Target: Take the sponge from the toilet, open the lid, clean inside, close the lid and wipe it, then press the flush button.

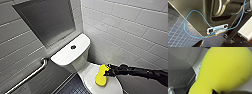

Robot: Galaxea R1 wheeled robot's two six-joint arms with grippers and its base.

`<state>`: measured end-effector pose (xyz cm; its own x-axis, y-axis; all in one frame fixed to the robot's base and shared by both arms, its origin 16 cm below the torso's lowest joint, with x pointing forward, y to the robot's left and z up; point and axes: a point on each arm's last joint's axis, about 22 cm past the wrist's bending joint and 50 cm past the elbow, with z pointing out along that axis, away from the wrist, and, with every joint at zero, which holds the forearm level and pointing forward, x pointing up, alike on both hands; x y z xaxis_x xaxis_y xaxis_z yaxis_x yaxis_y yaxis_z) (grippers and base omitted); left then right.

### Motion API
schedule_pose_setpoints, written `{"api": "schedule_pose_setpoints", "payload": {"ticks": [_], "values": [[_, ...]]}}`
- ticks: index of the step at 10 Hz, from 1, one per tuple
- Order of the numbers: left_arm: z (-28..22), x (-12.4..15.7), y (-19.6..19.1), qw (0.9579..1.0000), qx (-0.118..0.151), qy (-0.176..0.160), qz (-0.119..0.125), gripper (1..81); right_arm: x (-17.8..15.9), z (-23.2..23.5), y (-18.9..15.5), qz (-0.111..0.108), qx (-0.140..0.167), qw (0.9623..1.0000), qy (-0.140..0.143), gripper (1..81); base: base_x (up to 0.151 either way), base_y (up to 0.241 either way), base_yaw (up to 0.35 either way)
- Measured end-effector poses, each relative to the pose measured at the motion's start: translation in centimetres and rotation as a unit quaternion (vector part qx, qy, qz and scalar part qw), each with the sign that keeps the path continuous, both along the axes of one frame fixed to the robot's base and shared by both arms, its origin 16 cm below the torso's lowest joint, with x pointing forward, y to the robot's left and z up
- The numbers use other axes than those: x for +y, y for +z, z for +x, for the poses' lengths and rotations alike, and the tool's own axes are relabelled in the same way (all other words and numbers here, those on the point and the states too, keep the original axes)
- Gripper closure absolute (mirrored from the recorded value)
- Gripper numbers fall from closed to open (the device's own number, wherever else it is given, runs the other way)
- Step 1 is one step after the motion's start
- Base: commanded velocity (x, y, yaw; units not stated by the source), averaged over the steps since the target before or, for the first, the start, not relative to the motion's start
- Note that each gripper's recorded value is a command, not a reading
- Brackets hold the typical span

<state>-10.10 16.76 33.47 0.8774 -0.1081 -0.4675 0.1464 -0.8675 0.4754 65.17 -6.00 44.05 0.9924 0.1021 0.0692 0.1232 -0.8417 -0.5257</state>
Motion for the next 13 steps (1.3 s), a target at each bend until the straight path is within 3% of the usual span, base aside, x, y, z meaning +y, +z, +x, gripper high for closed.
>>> {"api": "schedule_pose_setpoints", "payload": {"ticks": [1,4,5,8,11,13], "values": [[-0.6,0.0,0.3,1.0000,0.009,0.000,0.000,1.0,1.1,0.8,-0.8,-0.001,0.000,1.0000,0.001,81.1,0.000,0.000,0.000],[-2.6,0.1,1.4,0.9992,0.041,0.000,0.001,1.0,3.6,-1.0,-5.6,-0.002,0.039,0.9992,0.005,81.1,0.000,0.000,0.000],[-2.6,0.1,1.3,0.9991,0.042,0.000,0.002,1.0,3.6,-0.4,-5.7,0.000,0.035,0.9994,0.002,81.1,0.000,0.000,0.000],[-2.4,0.2,1.2,0.9992,0.041,0.000,0.002,1.0,6.6,1.8,-5.5,0.036,0.006,0.9992,-0.016,81.1,0.000,0.000,0.000],[-2.4,0.2,1.2,0.9992,0.041,0.000,0.002,1.0,6.0,4.5,-7.9,0.038,-0.021,0.9973,-0.059,81.1,0.000,0.000,0.000],[-2.4,0.2,1.3,0.9992,0.041,0.000,0.002,1.0,7.9,2.9,-9.7,0.061,-0.024,0.9951,-0.074,81.1,0.000,0.000,0.000]]}}
